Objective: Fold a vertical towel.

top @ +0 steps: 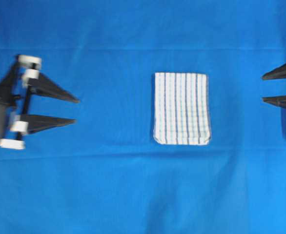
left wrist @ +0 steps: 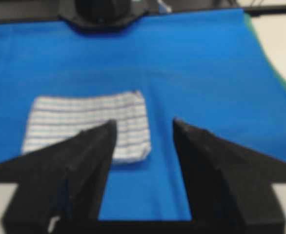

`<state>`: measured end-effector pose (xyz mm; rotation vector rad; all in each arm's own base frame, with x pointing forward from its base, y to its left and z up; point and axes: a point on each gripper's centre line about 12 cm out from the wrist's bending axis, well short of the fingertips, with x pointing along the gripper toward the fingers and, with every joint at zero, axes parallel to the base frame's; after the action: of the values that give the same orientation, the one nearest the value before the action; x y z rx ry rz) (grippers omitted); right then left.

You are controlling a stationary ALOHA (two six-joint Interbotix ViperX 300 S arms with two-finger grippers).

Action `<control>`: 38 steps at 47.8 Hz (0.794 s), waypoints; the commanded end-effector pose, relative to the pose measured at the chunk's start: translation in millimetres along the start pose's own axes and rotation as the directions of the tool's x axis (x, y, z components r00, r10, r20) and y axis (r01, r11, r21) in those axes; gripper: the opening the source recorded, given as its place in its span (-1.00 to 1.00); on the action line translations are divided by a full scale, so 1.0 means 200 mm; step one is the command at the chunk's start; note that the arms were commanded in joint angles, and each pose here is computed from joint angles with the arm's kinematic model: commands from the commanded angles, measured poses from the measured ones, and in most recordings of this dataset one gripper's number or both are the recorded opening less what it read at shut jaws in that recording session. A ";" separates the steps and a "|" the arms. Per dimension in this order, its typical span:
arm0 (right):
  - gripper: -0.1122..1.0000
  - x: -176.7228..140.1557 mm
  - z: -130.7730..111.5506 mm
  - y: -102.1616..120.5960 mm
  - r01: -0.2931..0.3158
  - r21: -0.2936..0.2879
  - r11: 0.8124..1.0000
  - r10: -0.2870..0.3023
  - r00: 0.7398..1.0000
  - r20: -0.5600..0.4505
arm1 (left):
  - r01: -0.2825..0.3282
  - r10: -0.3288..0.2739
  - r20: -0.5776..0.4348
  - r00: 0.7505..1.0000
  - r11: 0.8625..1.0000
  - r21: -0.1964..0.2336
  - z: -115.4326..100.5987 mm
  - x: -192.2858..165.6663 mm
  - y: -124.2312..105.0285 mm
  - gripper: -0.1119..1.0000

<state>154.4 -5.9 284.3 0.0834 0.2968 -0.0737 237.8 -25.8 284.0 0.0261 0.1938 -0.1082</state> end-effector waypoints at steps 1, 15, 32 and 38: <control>0.28 -0.03 -0.01 -0.01 0.004 0.006 1.000 -0.004 0.999 0.032 | -0.004 0.004 0.047 0.999 1.000 0.001 -0.01 -0.09 0.00 0.04; 0.28 -0.03 -0.16 -0.04 0.017 0.023 1.000 -0.018 0.996 0.084 | -0.014 0.016 0.131 0.991 1.000 -0.014 -0.26 -0.36 0.01 0.04; 0.28 -0.02 -0.22 -0.06 0.034 0.064 0.997 -0.039 0.996 0.082 | -0.056 0.063 0.135 0.989 0.997 -0.049 -0.44 -0.44 0.04 0.04; 0.28 -0.01 -0.24 -0.06 0.035 0.066 0.997 -0.040 0.997 0.066 | -0.057 0.062 0.130 0.990 0.997 -0.049 -0.45 -0.44 0.04 0.04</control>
<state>134.8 -13.8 236.2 0.1352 0.2313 -0.1257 135.0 -7.1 209.8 -0.0181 0.0665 -0.0521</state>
